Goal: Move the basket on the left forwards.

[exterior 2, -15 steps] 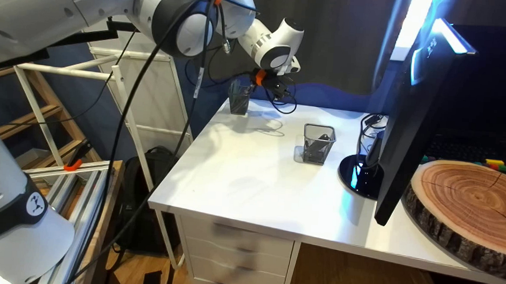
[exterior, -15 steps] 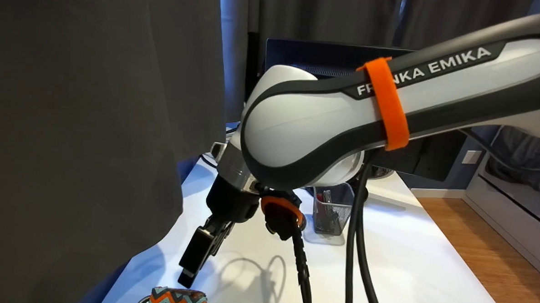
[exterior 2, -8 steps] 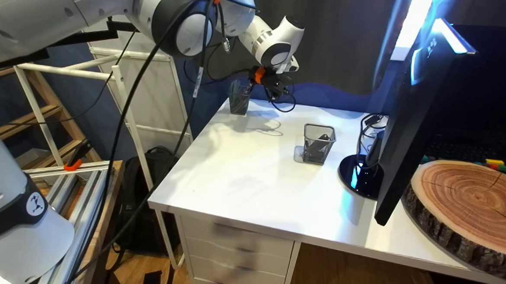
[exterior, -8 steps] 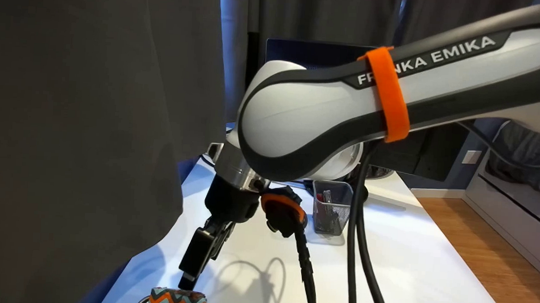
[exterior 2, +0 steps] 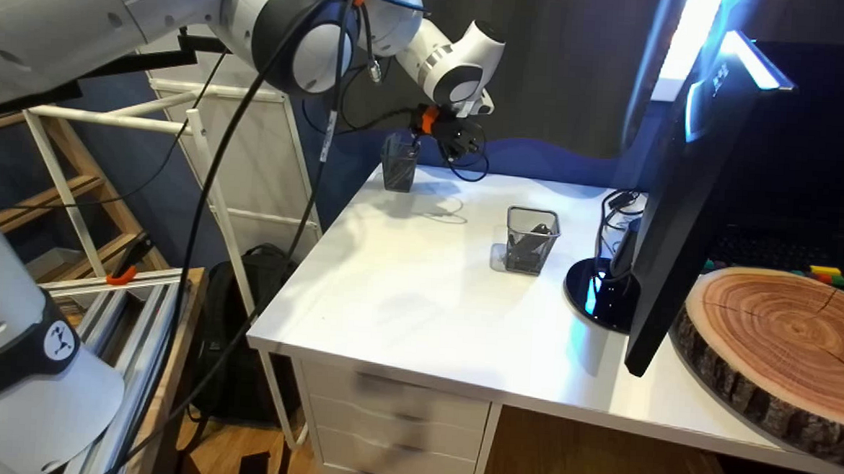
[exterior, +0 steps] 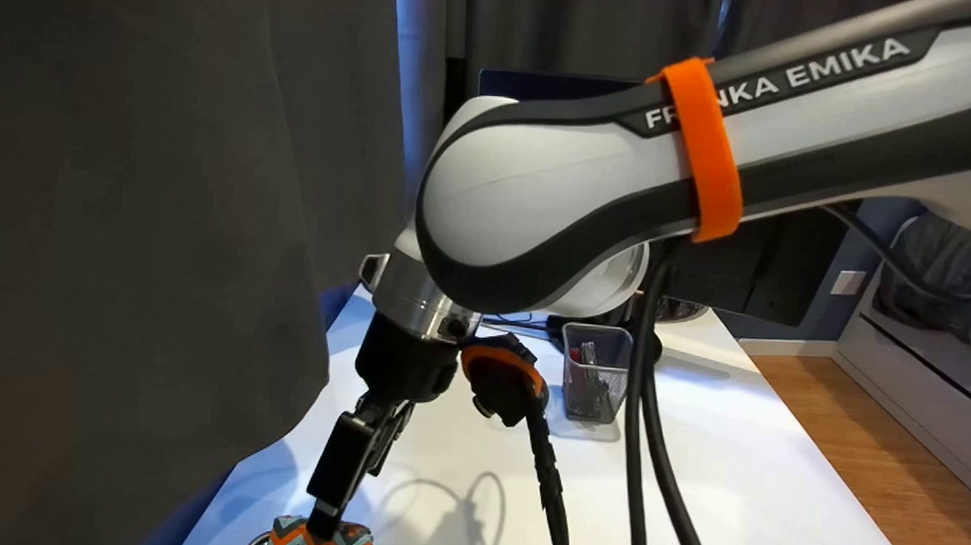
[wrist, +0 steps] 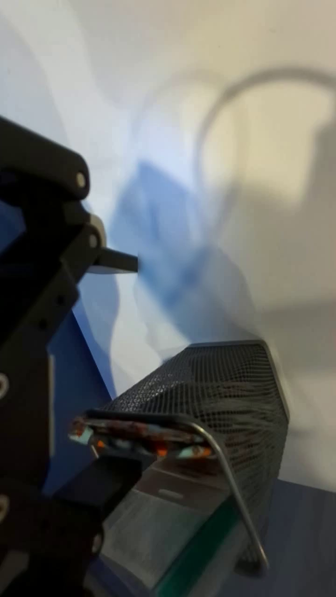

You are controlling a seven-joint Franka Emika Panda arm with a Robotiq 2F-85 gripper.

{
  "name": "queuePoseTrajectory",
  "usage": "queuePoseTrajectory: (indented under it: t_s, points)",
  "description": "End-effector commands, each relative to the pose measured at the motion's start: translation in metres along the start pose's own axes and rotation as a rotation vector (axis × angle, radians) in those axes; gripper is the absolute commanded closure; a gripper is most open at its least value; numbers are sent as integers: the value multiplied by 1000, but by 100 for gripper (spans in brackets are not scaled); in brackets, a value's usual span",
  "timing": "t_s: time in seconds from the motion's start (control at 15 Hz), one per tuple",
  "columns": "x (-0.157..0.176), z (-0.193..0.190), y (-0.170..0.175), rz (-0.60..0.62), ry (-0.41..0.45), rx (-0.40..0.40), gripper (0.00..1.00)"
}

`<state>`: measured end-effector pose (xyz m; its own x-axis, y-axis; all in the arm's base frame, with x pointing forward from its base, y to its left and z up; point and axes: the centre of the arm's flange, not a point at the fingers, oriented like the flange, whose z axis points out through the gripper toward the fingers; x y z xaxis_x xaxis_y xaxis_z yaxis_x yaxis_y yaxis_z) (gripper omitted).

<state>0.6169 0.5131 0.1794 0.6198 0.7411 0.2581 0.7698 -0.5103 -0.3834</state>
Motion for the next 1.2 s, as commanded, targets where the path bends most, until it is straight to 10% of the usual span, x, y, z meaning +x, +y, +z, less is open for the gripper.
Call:
queuePoseTrajectory:
  t_s: [0.0,1.13]
  points:
    - [17,-3,-2,13,40,-9,0]
    - [9,10,12,48,-36,-38,0]
